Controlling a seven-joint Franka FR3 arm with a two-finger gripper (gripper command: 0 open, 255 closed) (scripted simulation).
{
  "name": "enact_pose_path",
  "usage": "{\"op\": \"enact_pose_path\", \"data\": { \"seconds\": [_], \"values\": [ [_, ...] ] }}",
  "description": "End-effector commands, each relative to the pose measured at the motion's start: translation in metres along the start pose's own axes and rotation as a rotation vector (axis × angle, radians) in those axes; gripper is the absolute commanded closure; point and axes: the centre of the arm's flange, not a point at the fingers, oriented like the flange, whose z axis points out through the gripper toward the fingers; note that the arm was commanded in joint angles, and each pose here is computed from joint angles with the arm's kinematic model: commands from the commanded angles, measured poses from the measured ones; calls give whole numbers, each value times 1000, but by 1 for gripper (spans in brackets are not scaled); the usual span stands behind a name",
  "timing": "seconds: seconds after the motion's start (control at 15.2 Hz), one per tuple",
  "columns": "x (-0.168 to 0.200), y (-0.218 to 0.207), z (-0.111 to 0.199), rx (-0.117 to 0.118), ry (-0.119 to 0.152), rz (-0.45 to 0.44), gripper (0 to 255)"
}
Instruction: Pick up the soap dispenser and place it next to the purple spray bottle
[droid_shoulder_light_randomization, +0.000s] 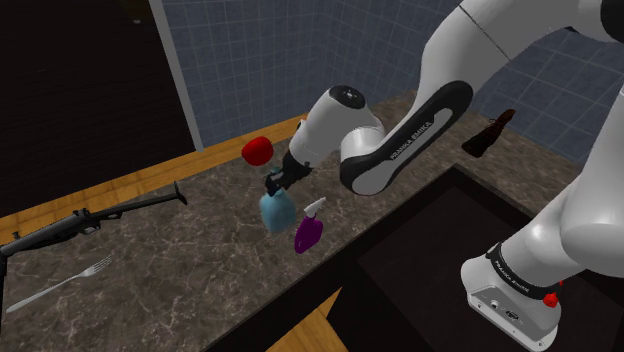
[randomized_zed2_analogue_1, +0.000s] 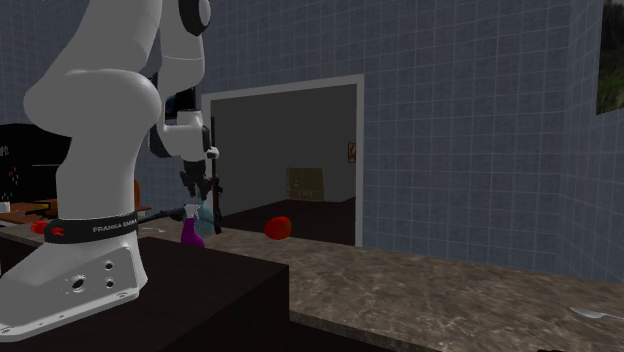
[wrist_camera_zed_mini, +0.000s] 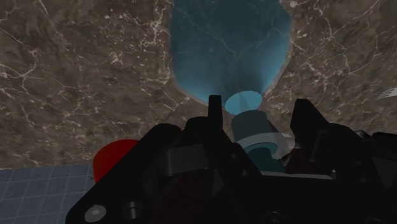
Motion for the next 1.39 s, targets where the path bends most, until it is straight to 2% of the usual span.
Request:
{"op": "enact_pose_path", "data": {
  "seconds": [0.0,0.86,1.32],
  "values": [
    [-4,2,10,0,1,0,255],
    [-26,17,73,0,1,0,255],
    [-27,18,76,0,1,0,255]
  ]
}}
